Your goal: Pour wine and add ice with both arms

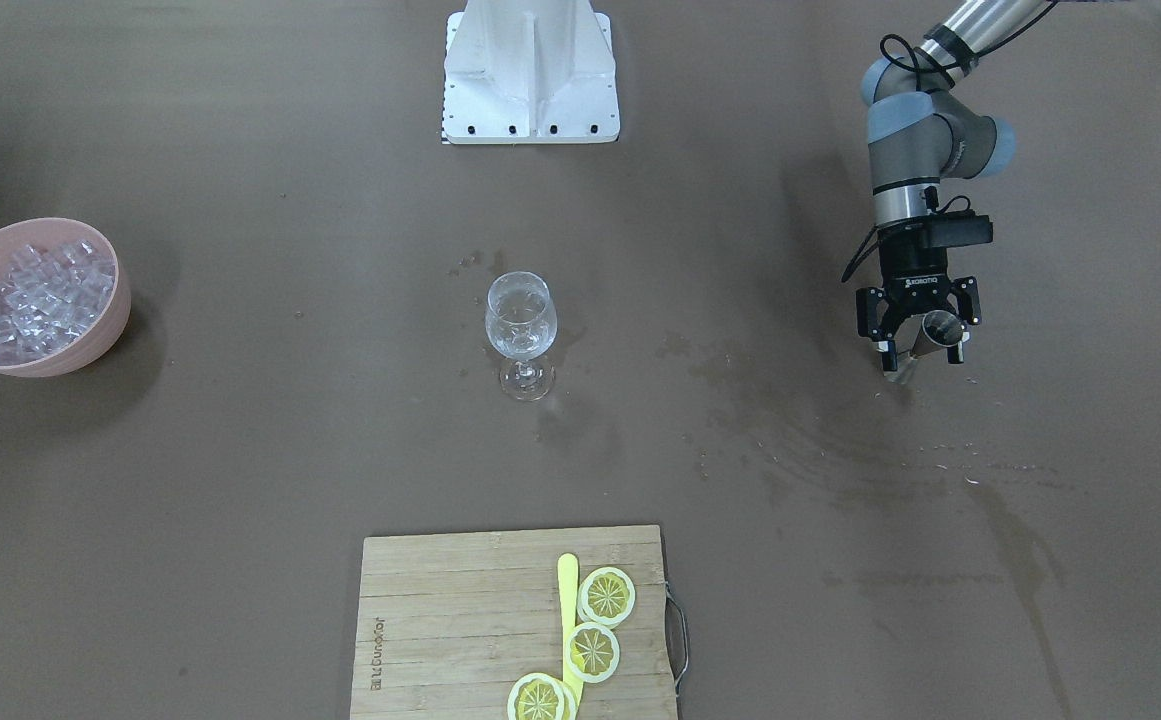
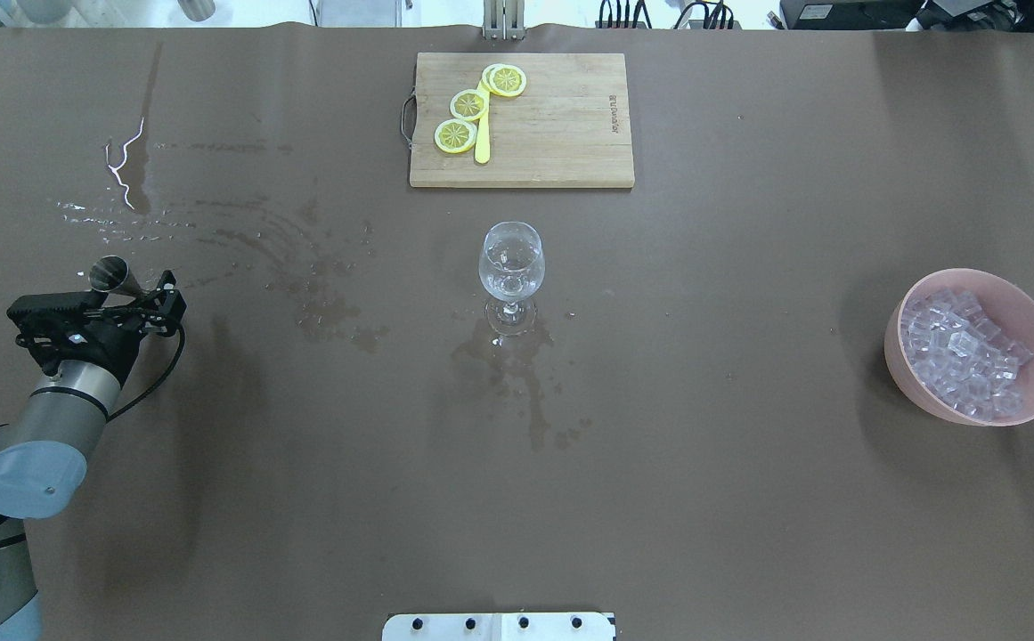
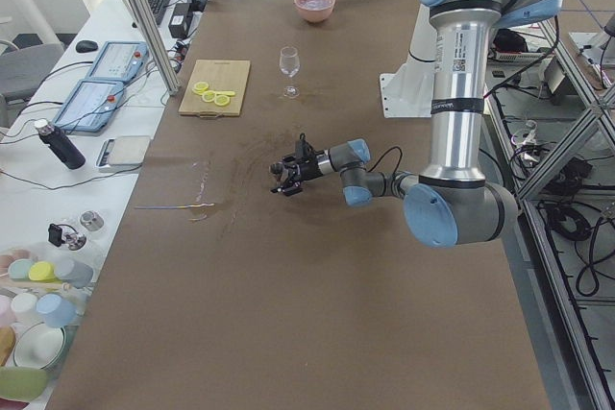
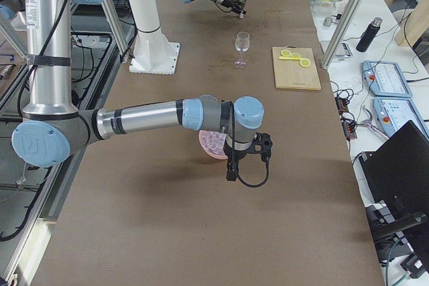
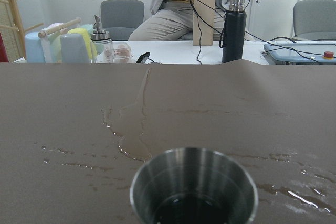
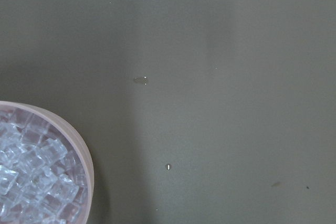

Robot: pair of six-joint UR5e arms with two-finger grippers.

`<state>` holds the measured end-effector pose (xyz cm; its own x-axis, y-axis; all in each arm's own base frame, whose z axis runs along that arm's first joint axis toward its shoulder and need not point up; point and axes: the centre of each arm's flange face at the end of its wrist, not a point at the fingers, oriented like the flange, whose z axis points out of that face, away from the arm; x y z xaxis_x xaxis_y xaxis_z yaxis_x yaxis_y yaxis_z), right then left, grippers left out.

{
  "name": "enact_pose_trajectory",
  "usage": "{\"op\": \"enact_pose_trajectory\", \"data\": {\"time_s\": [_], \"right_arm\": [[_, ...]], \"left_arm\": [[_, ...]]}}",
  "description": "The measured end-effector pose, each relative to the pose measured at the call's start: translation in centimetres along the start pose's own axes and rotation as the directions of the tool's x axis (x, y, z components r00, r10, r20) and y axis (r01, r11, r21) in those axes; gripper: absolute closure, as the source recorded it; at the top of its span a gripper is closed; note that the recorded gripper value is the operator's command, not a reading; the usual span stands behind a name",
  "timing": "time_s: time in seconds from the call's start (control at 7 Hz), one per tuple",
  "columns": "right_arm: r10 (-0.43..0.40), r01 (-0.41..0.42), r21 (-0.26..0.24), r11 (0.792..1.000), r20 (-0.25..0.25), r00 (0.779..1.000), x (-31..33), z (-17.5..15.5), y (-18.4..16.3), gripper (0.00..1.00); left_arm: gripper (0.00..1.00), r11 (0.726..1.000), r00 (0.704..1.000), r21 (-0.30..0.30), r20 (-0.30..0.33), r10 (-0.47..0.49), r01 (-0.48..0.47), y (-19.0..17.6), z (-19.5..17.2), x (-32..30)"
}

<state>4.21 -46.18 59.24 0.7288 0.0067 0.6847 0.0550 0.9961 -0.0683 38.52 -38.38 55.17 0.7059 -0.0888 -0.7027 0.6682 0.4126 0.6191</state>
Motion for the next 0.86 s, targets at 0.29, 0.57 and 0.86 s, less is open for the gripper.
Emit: {"op": "enact_pose_trajectory", "data": {"time_s": [0.29,0.57,0.86], "right_arm": [[-0.002,0.002,-0.002,1.0,-0.001,1.0,-0.1,0.11,-0.02,0.0],[-0.003,0.003,-0.005,1.0,-0.002,1.0,-0.13,0.23,-0.05,0.0],[-0.001,0.001,-0.008,1.0,-0.001,1.0,-0.19,0.36,-0.08,0.0]], "left_arm": [[0.56,1.0,1.0,0.004,-0.004,-0.007,0.007,-0.2,0.11,0.31],[0.56,1.0,1.0,0.005,-0.005,-0.008,0.008,-0.29,0.14,0.39],[0.58,1.0,1.0,0.006,-0.003,-0.007,0.008,-0.31,0.18,0.35]]}}
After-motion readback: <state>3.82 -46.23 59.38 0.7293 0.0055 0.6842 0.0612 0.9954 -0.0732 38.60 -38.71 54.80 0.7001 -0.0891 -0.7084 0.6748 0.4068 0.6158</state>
